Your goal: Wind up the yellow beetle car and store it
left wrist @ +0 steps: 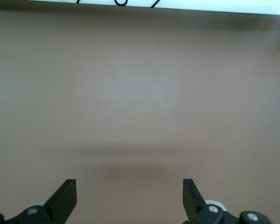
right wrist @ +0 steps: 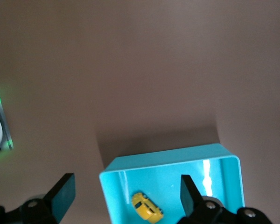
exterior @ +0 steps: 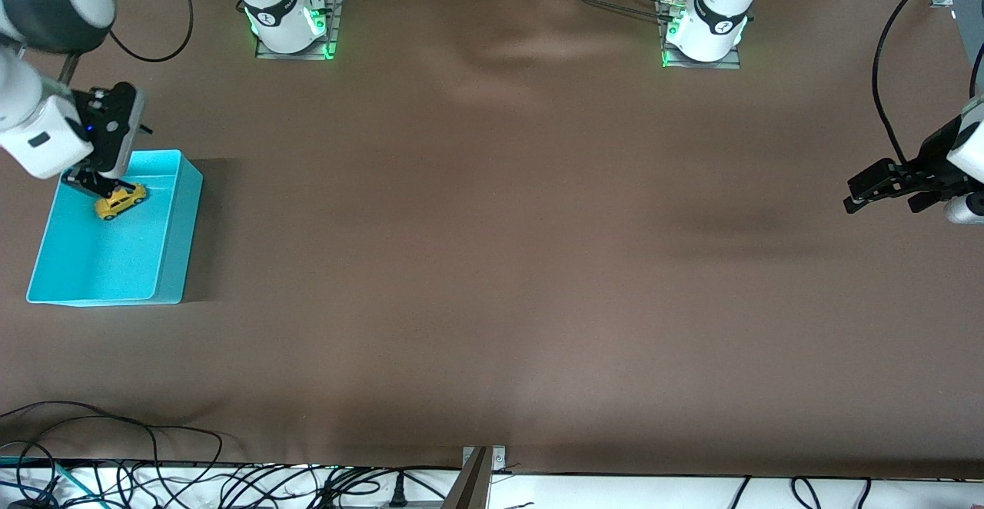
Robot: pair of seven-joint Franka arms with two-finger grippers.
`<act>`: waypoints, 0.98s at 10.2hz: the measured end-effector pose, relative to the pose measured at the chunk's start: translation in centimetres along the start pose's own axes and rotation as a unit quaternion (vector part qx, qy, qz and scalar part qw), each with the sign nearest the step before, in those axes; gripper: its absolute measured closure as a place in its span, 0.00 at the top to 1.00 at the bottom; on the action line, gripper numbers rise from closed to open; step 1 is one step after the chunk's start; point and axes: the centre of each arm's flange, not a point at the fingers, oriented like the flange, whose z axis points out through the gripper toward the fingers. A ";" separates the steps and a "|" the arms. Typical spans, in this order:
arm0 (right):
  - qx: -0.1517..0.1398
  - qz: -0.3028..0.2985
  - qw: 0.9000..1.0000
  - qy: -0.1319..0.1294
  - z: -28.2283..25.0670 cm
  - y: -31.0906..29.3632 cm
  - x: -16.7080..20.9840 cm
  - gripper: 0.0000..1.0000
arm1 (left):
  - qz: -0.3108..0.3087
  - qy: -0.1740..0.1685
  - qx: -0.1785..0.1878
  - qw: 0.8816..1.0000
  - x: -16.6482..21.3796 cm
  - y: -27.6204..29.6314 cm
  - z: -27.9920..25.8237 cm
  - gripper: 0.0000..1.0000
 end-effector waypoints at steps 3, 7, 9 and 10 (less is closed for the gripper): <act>-0.016 0.168 0.985 0.022 -2.8 -3.0 3.9 1.00 | 0.000 0.000 0.000 1.000 0.0 0.0 0.0 1.00; -0.011 0.388 0.919 0.066 -3.3 -2.9 5.0 1.00 | 0.000 0.000 0.000 1.000 0.0 0.0 0.0 1.00; -0.005 0.490 0.869 0.074 -3.7 -2.5 4.4 1.00 | 0.000 0.000 0.000 1.000 0.0 0.0 0.0 1.00; -0.004 0.525 0.848 0.076 -3.9 -2.3 3.9 1.00 | 0.000 0.000 0.000 1.000 0.0 0.0 0.0 1.00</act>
